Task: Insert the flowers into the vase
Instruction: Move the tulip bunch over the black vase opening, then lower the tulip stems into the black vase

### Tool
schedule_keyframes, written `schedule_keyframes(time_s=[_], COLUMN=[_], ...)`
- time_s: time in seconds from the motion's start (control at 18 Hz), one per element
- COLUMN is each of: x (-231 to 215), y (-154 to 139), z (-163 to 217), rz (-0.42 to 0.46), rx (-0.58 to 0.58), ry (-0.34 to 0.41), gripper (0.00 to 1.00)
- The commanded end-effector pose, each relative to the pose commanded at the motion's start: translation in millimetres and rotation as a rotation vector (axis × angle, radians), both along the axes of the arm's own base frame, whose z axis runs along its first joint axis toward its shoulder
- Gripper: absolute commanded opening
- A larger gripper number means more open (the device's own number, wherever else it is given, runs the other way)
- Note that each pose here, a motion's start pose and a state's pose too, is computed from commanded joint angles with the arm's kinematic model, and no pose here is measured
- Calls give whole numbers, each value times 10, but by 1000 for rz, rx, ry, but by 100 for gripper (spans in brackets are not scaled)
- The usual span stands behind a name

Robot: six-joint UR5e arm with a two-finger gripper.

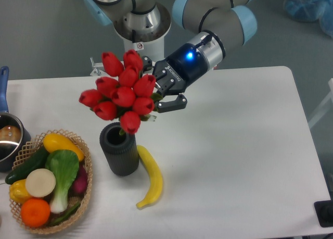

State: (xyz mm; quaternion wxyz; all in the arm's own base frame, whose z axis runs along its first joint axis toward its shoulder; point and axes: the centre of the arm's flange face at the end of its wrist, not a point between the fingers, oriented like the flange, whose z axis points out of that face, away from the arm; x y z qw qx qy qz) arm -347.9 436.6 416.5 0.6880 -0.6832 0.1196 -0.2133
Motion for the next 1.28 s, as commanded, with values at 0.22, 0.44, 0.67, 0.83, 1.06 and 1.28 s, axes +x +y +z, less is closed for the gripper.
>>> schedule_keyframes(time_s=[0.22,0.44,0.67,0.83,1.06,1.28], x=[81,72,130,187,180,191], y=[23,31,118,212,225,228], z=[-70,-70,-209,-274,-283,-353], rz=[-20,-33,-48,-64,-64,-63], rx=[55,123,155,229,235,231], ry=[-35,-87,-84,-84,-80,-87], gripper=[34,34,34,34,34,34])
